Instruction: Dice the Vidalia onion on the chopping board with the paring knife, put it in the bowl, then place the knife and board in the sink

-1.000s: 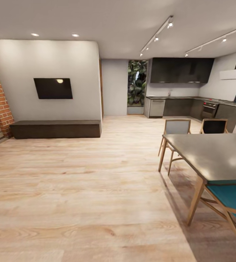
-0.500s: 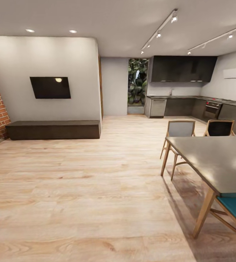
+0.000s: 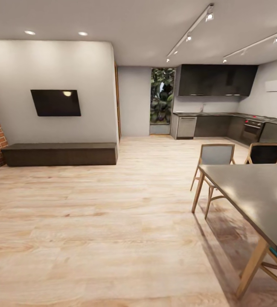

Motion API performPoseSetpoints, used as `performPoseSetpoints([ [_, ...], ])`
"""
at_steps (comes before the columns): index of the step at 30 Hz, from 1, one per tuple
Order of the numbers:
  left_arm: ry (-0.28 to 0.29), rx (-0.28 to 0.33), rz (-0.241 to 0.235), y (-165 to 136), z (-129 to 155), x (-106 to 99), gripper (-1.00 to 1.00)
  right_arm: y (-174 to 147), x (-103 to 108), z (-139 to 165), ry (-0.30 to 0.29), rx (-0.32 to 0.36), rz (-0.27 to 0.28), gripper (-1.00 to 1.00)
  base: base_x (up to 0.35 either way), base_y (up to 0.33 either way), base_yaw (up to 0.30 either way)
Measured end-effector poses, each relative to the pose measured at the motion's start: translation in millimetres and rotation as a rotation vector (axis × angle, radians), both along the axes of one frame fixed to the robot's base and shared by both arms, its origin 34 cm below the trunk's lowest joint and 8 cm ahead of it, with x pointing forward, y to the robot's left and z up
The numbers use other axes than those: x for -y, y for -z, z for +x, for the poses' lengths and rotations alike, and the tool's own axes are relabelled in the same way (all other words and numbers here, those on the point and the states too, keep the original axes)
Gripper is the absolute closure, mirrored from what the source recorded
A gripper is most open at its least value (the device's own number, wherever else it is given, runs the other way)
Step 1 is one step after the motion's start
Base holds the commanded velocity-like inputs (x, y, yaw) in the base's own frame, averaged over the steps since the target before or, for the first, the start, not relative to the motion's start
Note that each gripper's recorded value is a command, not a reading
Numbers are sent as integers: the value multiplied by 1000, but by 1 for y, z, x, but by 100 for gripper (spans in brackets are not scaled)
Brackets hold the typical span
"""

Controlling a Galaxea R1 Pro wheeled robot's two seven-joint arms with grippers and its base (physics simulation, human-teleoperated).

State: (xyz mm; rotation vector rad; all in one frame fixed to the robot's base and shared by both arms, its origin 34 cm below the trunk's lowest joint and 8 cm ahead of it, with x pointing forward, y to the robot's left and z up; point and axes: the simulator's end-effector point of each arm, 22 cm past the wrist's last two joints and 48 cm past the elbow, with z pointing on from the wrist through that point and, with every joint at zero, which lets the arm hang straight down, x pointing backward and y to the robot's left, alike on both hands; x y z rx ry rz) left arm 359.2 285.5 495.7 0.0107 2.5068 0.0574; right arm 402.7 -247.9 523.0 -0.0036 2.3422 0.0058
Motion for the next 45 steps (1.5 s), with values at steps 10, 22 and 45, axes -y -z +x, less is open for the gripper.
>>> performPoseSetpoints([
  [10, 0, 0, 0, 0, 0, 0, -100, 0, 0, 0, 0, 0, 0, -100, 323, 0, 0],
  [22, 1, 1, 0, 0, 0, 0, -100, 0, 0, 0, 0, 0, 0, -100, 323, 0, 0],
  [45, 1, 2, 0, 0, 1, 0, -100, 0, 0, 0, 0, 0, 0, -100, 323, 0, 0],
])
